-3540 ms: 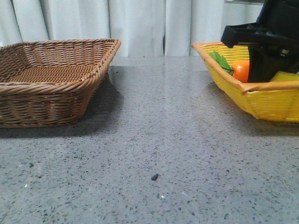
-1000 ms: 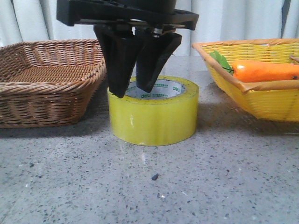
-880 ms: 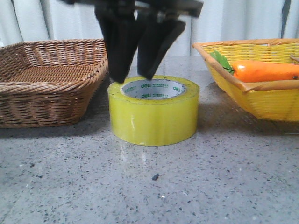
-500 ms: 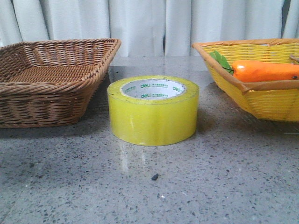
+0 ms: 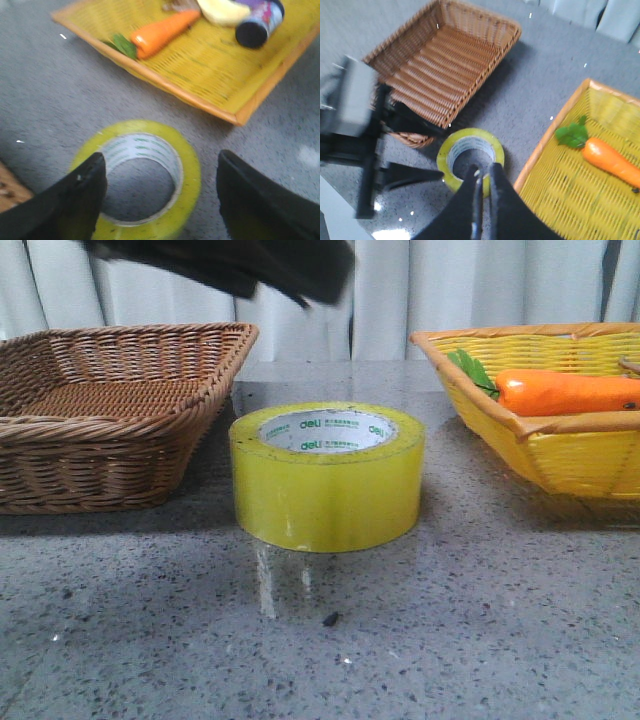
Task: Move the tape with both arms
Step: 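Lower the left gripper onto the tape roll and grasp its rim, then lift the tape roll with the left gripper and lower it into the brown basket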
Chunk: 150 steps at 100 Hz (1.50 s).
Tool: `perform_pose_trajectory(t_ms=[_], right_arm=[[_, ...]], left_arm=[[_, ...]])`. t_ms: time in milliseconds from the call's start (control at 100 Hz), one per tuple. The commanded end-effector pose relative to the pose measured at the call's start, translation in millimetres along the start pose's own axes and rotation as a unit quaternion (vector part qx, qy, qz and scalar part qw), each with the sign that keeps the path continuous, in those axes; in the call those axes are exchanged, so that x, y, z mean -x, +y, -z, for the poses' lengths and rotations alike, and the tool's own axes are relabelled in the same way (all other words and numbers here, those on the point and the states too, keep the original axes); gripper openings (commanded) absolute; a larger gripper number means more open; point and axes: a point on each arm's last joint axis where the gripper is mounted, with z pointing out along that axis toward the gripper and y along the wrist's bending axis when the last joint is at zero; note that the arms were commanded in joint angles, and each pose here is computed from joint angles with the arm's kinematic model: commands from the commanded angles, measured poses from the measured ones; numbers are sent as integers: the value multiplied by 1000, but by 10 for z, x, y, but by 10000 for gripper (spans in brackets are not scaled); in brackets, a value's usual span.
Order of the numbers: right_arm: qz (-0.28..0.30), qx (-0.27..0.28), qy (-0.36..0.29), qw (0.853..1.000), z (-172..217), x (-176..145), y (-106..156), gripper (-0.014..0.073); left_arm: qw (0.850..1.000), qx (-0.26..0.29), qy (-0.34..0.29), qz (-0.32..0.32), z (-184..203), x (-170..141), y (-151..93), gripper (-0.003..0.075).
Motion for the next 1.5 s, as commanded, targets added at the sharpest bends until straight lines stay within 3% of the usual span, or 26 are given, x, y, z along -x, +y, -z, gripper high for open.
perform_pose_trajectory(t_ms=[0,220,630,990,1250,1490], right_arm=[[-4,-4,-72,997,314,47,-43,-73],[-8,-6,-66,998,564,-96,-82,-73],[-9,-9,-45,999,567,-138,-88,-73],[-9,-9,-44,999,567,-139,-88,-73],[-9,-9,-44,999,567,-139,-88,-73],[-9,-9,-44,999,567,-139,-88,-73]], left_arm=[[1000,-11,-15,2,-66,217,-70,441],[998,-17,65,-1,-494,210,-110,441],[993,-14,117,-5,-879,6,-100,436],[994,-14,106,-5,-889,23,-99,185],[994,-14,104,-5,-882,33,-99,142],[996,-17,89,-6,-812,260,-114,81]])
